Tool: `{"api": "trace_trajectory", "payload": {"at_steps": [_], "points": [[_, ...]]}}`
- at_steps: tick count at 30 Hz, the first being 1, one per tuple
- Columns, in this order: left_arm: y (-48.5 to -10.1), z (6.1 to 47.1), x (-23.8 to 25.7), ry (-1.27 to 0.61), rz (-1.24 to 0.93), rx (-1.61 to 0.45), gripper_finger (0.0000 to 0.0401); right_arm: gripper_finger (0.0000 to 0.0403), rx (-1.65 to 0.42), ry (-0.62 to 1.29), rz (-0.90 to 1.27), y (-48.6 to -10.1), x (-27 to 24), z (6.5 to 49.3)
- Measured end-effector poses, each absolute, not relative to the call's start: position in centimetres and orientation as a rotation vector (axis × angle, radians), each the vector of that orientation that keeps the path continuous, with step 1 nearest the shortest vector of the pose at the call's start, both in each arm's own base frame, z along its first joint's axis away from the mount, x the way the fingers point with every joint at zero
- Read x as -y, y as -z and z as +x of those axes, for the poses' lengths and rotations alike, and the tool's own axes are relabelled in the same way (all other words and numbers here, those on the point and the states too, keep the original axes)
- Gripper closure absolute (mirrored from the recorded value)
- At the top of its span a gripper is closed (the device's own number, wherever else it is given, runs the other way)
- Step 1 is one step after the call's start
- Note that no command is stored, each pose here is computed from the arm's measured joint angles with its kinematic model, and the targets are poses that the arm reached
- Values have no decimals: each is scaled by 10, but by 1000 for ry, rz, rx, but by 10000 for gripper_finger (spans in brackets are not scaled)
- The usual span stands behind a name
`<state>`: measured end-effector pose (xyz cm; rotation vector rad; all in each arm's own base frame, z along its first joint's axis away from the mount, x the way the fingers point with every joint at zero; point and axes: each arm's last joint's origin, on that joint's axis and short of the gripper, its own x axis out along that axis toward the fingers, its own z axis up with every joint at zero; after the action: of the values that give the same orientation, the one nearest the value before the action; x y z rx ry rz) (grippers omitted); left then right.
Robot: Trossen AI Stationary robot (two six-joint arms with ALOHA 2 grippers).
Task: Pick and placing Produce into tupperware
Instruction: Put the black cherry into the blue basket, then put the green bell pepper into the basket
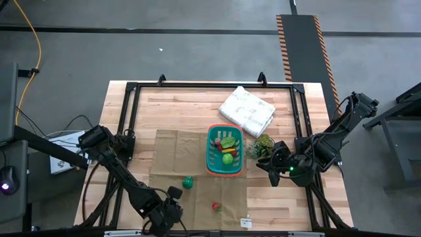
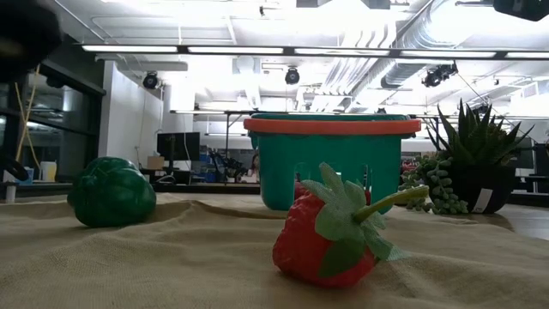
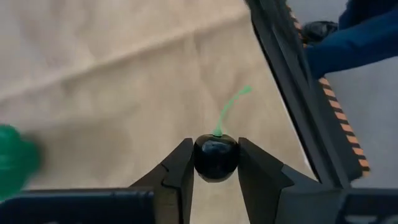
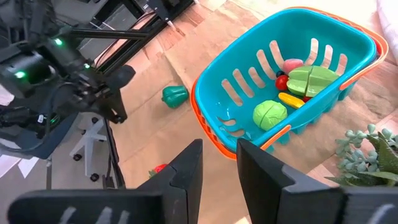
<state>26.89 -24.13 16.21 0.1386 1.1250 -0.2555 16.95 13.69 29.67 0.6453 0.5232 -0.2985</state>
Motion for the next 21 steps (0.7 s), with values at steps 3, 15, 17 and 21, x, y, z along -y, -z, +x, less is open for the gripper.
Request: {"api": "trace_trajectory", "payload": {"at_steps": [3, 15, 17, 21], "points": [[-172, 274, 241, 218, 168, -1103, 301, 314, -523, 298, 645, -297, -137, 169], [-196, 311, 199, 78, 186, -1115, 324, 314, -534, 289, 650, -297, -137, 169], [-203, 318, 191, 71, 193, -1113, 342, 314, -542, 281, 654, -297, -138, 169], [-215, 328, 179, 96, 158, -1145, 374, 314, -548, 275, 658, -297, -138, 169]]}}
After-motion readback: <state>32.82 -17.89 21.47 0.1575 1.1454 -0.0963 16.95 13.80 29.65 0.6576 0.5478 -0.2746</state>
